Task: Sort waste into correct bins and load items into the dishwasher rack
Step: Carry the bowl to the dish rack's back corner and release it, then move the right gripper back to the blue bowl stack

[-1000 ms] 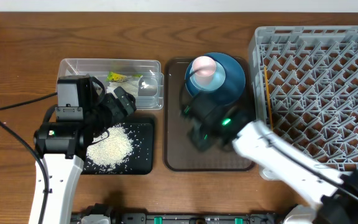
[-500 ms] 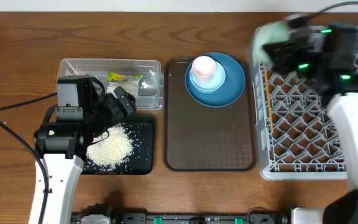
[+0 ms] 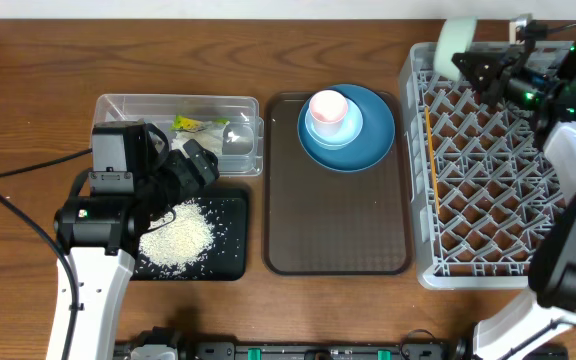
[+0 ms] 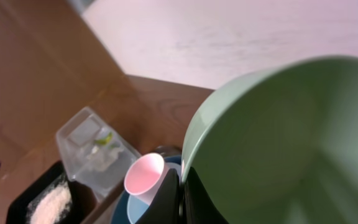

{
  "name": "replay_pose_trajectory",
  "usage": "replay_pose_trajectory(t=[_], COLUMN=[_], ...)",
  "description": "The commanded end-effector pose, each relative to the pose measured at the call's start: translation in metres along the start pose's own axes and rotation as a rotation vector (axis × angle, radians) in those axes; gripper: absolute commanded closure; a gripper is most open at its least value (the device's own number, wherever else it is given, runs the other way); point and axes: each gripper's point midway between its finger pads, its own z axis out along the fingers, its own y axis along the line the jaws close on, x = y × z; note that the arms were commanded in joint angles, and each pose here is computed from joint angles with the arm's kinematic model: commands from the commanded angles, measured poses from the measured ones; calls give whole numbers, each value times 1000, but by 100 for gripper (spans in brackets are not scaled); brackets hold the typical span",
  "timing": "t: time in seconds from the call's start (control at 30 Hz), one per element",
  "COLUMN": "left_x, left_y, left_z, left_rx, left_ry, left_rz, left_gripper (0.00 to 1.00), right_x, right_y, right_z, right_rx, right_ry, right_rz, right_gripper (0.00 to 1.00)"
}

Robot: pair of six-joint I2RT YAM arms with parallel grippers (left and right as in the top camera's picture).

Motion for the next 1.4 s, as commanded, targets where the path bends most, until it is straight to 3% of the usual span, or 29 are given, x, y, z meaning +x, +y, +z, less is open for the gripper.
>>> replay_pose_trajectory(t=[0.0, 0.23, 1.1, 1.37], left_x=[-4, -4, -4, -4], left_y=[0, 0, 0, 0], left_z=[-2, -2, -2, -2], left_rx=[-2, -2, -2, -2], left_ry=[-12, -12, -12, -12], left_rz=[12, 12, 12, 12], left_gripper=[4, 4, 4, 4], right_x=[12, 40, 65, 102], right_y=[1, -29, -65, -84], right_z=[3, 8, -54, -69], right_rx=[-115, -102, 24, 193], right_ry=[16, 29, 9, 79], right_rz=[93, 172, 485, 566], right_gripper=[99, 99, 99, 98])
